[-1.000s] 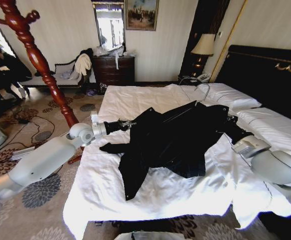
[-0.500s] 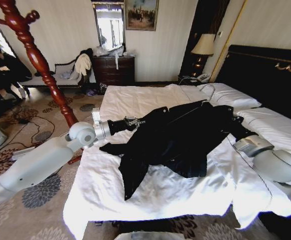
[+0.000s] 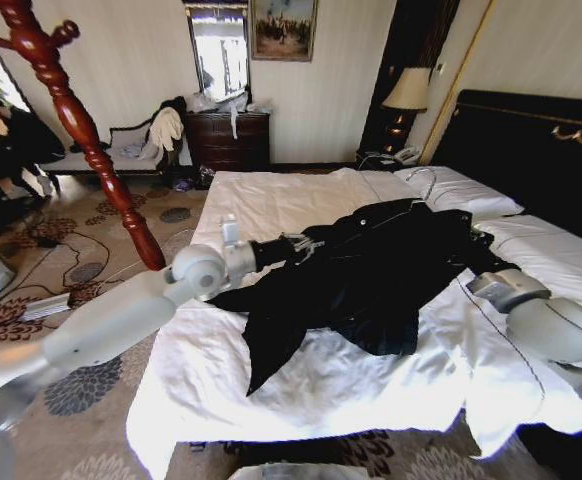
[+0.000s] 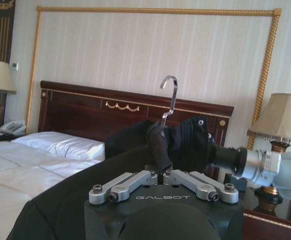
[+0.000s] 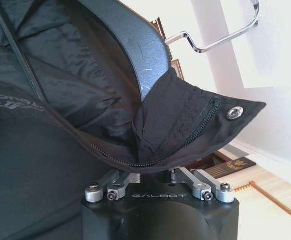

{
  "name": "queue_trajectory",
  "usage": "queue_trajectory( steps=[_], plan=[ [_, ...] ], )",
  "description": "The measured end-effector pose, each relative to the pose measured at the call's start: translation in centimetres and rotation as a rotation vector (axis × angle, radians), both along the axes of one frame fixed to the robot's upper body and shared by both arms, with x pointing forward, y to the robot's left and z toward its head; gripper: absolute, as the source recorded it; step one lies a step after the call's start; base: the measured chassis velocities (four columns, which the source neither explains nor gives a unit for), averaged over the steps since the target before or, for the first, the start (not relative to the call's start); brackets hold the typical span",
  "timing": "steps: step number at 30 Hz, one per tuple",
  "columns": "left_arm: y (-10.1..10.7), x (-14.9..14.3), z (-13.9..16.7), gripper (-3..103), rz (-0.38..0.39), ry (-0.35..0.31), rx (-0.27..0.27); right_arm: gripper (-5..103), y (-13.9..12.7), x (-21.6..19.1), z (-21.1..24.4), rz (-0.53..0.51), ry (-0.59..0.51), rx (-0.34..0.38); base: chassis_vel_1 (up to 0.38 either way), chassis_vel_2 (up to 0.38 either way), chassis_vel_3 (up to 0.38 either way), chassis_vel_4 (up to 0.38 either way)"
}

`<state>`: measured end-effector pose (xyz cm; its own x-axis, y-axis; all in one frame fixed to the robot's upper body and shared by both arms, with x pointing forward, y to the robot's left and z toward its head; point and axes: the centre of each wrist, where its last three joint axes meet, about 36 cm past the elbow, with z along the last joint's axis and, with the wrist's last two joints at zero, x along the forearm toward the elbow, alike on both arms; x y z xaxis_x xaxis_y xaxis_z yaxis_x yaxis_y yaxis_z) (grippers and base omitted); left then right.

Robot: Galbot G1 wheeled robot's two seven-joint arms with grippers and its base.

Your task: Pick up the clothes from the bed and hang them on the clothes hanger.

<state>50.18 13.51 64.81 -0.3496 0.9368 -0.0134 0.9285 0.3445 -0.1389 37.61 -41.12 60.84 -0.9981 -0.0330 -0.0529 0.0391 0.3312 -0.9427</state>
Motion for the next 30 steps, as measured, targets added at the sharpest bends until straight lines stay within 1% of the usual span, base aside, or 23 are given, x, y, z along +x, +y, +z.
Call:
queue_trajectory(
  steps=[1, 2, 3, 5, 6, 7, 8, 10, 12, 13, 15, 17, 18, 20, 23, 26, 27, 30],
  plan=[
    [0.0, 0.0, 0.0, 0, 0.0, 0.0, 0.0, 20, 0.0, 0.0, 0.0, 0.0, 0.0, 0.0, 0.0, 0.0, 0.0, 0.0],
    [-1.0, 0.0, 0.5, 0, -0.008, -0.008, -0.002, 20, 0.2, -0.1, 0.0, 0.001, 0.002, 0.006, 0.0, 0.0, 0.0, 0.0],
    [-2.5, 0.0, 1.2, 0, -0.023, -0.02, -0.004, 20, 0.5, -0.2, 0.1, 0.004, 0.004, 0.014, 0.0, 0.0, 0.0, 0.0],
    [-4.3, -0.2, 2.2, 0, -0.042, -0.033, -0.011, 20, 0.7, -0.3, 0.3, 0.002, 0.004, 0.018, 0.0, 0.0, 0.0, 0.0],
    [-4.8, -0.3, 2.4, 0, -0.047, -0.037, -0.014, 20, 0.7, -0.3, 0.3, 0.0, 0.005, 0.019, 0.0, 0.0, 0.0, 0.0],
    [-4.8, -0.3, 2.4, 0, -0.047, -0.037, -0.014, 20, 0.7, -0.3, 0.3, 0.0, 0.005, 0.019, 0.0, 0.0, 0.0, 0.0],
    [-6.3, -0.6, 3.1, 0, -0.064, -0.042, -0.021, 20, 0.7, -0.4, 0.4, -0.009, 0.007, 0.023, 0.0, 0.0, 0.0, 0.0],
    [-7.6, -0.9, 3.8, 0, -0.081, -0.051, -0.027, 20, 0.8, -0.5, 0.6, -0.023, 0.011, 0.032, 0.0, 0.0, 0.0, 0.0],
    [-7.9, -1.0, 4.0, 0, -0.084, -0.053, -0.028, 20, 0.9, -0.5, 0.6, -0.026, 0.014, 0.036, 0.0, 0.0, 0.0, 0.0],
    [-8.6, -1.1, 4.4, 0, -0.09, -0.058, -0.028, 20, 1.0, -0.5, 0.7, -0.034, 0.022, 0.043, 0.0, 0.0, 0.0, 0.0],
    [-9.3, -1.1, 4.7, 0, -0.093, -0.064, -0.027, 20, 1.1, -0.5, 0.8, -0.043, 0.03, 0.049, 0.0, 0.0, 0.0, 0.0],
    [-9.6, -1.2, 4.8, 0, -0.095, -0.066, -0.026, 20, 1.1, -0.5, 0.8, -0.048, 0.033, 0.052, 0.0, 0.0, 0.0, 0.0],
    [-10.3, -1.5, 4.9, 0, -0.105, -0.072, -0.019, 20, 1.1, -0.5, 0.8, -0.057, 0.041, 0.061, 0.0, 0.0, 0.0, 0.0],
    [-10.6, -1.6, 4.9, 0, -0.109, -0.075, -0.015, 20, 1.1, -0.5, 0.8, -0.06, 0.044, 0.066, 0.0, 0.0, 0.0, 0.0],
    [-11.8, -2.2, 4.6, 0, -0.124, -0.098, 0.015, 20, 1.3, -0.5, 1.0, -0.071, 0.053, 0.08, 0.0, 0.0, 0.0, 0.0],
    [-12.3, -2.5, 4.6, 0, -0.134, -0.103, 0.024, 20, 1.3, -0.4, 1.1, -0.073, 0.052, 0.083, 0.0, 0.0, 0.0, 0.0],
    [-13.0, -3.0, 4.5, 0, -0.151, -0.106, 0.03, 20, 1.4, -0.5, 1.3, -0.078, 0.05, 0.088, 0.0, 0.0, 0.0, 0.0],
    [-13.8, -4.0, 4.3, 0, -0.184, -0.114, 0.044, 20, 1.4, -0.4, 1.6, -0.088, 0.046, 0.095, 0.0, 0.0, 0.0, 0.0]
  ],
)
